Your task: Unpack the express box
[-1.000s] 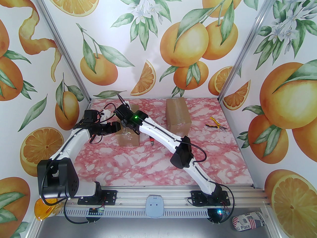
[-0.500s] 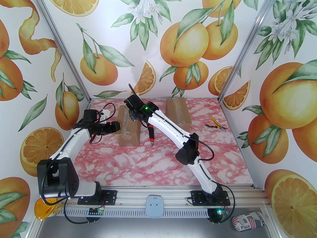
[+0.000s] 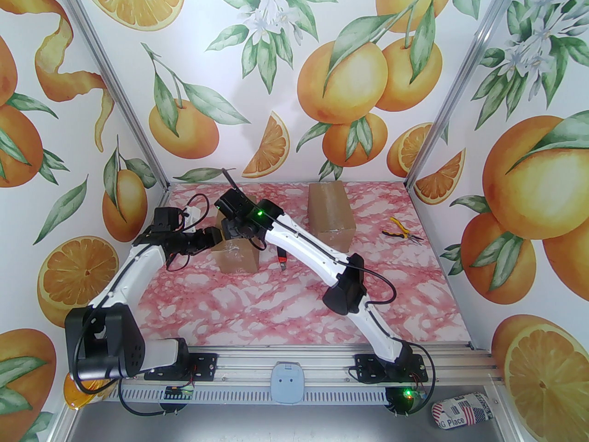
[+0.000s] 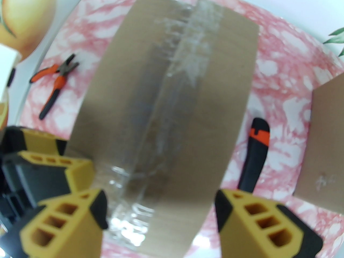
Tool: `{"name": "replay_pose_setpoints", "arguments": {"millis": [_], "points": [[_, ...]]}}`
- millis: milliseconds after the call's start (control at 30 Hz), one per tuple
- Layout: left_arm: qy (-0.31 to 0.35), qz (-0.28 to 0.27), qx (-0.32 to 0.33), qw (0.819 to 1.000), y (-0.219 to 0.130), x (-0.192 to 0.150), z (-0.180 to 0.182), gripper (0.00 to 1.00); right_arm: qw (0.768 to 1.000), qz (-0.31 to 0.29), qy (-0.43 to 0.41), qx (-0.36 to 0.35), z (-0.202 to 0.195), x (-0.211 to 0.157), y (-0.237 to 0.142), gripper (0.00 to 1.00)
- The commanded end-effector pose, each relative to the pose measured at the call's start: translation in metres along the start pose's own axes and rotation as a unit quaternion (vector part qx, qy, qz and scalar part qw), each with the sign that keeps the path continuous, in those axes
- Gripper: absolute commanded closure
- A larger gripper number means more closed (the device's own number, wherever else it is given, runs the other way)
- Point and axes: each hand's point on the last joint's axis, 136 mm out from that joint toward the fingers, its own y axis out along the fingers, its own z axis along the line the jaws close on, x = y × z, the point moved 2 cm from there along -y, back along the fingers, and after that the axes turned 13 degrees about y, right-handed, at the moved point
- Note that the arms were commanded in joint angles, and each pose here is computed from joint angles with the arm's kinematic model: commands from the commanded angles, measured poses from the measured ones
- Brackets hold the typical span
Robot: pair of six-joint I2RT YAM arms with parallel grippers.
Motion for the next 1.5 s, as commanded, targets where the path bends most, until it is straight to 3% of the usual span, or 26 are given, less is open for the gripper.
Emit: {"name": "replay_pose_setpoints", "arguments": {"millis": [0,400,800,1200,1467], "points": [[-0.079,0.065,0.035,0.994,0.009,-0.051,0.012,0.37,1.0,-0.003,0.005,-0.025,-0.008,-0.002,0.002,0.27],[-0.151,0.019,0.063,0.986,-0.008,-0.071,0.001,0.38,0.997,0.026,-0.024,-0.07,-0.014,-0.032,0.004,0.26],[-0.159,0.0,0.078,0.984,-0.011,-0.075,0.002,0.39,0.994,0.055,-0.047,-0.085,-0.009,-0.058,0.008,0.26],[-0.16,-0.006,0.059,0.985,-0.009,-0.076,-0.004,0.43,0.993,0.045,-0.039,-0.106,-0.013,-0.059,0.02,0.25],[-0.198,-0.017,0.016,0.98,-0.017,-0.086,-0.02,0.44,0.996,0.021,-0.017,-0.079,-0.014,-0.033,0.008,0.21]]}}
